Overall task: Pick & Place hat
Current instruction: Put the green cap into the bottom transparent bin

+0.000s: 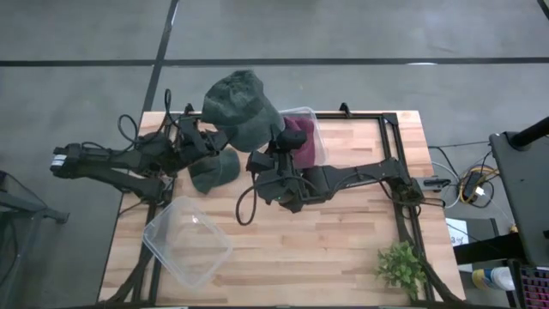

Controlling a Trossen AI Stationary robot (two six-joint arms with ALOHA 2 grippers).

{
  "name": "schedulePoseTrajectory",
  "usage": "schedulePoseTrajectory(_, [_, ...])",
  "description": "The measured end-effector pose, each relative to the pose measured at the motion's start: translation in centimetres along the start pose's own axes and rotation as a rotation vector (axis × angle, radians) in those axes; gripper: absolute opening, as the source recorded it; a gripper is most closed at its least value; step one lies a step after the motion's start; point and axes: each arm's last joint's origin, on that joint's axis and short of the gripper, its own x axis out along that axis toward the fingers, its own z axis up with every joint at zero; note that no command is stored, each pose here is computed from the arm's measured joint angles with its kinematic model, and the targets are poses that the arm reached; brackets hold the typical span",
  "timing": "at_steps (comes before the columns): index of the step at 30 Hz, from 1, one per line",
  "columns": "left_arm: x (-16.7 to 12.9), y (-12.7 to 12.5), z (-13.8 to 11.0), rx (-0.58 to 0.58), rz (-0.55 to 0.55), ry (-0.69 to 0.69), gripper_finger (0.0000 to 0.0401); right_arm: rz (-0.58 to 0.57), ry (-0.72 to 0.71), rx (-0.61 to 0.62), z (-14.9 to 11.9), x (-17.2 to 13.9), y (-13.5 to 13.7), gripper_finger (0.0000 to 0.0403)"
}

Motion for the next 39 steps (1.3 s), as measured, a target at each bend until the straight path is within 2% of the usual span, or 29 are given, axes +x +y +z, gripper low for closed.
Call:
schedulePoseTrajectory(4, [0.0,-0.2,0.0,0.038,-0.039,0.025,0.0027,0.001,-0.001,-0.005,0.0,0.0,0.3,0.0011])
schedulePoseTrajectory(6, [-0.1,-0.4,0.1,0.056,-0.059,0.032,0.0012,0.005,-0.006,-0.003,0.0,0.0,0.3,0.0012])
schedulePoseTrajectory(14, [-0.3,-0.6,0.3,0.082,-0.076,0.039,0.0005,0.007,-0.008,0.017,0.1,-0.1,0.1,0.0012])
schedulePoseTrajectory(18, [-0.5,-0.7,0.4,0.121,-0.077,0.044,0.0004,0.014,-0.016,0.085,0.1,-0.3,0.0,0.0013])
schedulePoseTrajectory(24, [-1.1,-0.6,0.8,0.189,-0.043,0.042,0.0004,0.029,-0.036,0.1,0.2,-1.0,-0.4,0.0017])
schedulePoseTrajectory(30, [-1.5,-0.8,1.3,0.232,-0.032,0.007,0.0004,0.029,-0.039,0.176,0.2,-1.6,-0.9,0.0061])
schedulePoseTrajectory(35, [-1.8,-0.5,1.5,0.259,0.025,-0.029,0.0002,0.023,-0.035,0.233,0.1,-1.9,-1.0,0.0106])
schedulePoseTrajectory(39, [-2.3,-0.8,2.0,0.241,-0.003,-0.036,0.0002,0.029,-0.044,0.249,0.0,-2.3,-1.0,0.0135])
